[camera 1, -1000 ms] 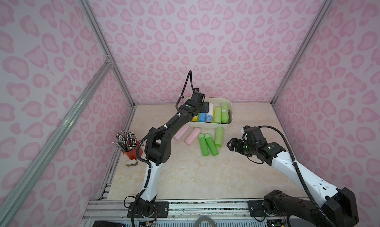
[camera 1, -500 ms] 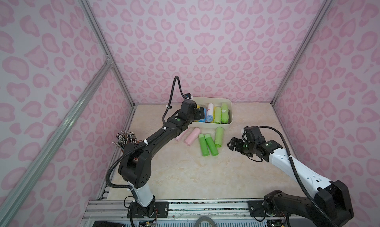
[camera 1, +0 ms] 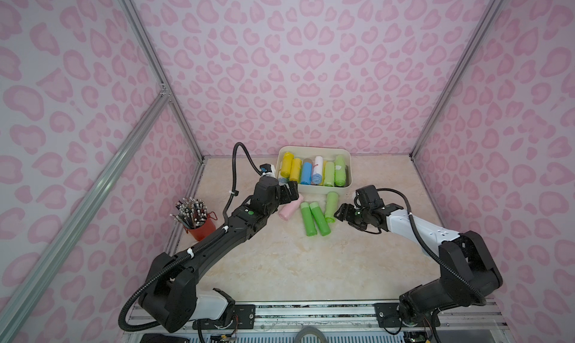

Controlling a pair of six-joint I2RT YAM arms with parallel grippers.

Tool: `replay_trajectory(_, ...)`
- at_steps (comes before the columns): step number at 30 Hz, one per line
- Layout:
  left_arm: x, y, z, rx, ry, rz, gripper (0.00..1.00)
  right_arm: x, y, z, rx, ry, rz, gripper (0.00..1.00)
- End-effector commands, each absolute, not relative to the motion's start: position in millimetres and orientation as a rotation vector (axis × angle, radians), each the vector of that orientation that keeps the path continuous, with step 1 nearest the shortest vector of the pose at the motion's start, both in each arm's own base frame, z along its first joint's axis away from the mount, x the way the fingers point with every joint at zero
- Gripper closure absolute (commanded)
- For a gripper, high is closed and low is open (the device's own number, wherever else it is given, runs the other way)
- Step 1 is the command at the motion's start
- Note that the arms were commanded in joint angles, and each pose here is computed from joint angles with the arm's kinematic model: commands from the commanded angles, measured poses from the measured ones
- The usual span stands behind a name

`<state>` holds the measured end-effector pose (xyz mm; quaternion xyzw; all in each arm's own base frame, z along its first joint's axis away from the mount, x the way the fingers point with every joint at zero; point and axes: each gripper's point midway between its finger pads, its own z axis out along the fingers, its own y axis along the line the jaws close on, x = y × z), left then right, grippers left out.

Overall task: Put the roll of trash bags into the storage box
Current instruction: Place the roll of trash bags in the storage box, then pick up the roll of trash bags from the center of the board.

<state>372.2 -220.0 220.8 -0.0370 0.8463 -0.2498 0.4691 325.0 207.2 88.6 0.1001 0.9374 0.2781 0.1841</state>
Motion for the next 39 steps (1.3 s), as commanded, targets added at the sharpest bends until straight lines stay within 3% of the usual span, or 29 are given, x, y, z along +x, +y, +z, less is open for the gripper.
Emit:
replay_trajectory(1,364,-229,228,-0.068,2.07,-0.713,0.0,343,217,99,0.285,2.571,0.842,0.25)
replay_trajectory(17,336,-232,230,-0.004,2.075,-0.825,0.0,377,224,70,0.316,2.604,0.739,0.28)
replay_trajectory(34,341,-240,217,0.048,2.119,-0.803,0.0,371,236,32,0.27,2.728,0.625,0.32)
replay_trajectory(36,341,-240,216,0.049,2.121,-0.8,0.0,374,226,30,0.247,2.722,0.504,0.39)
replay_trajectory(39,342,-240,211,0.053,2.128,-0.791,0.02,372,223,28,0.211,2.739,0.424,0.4)
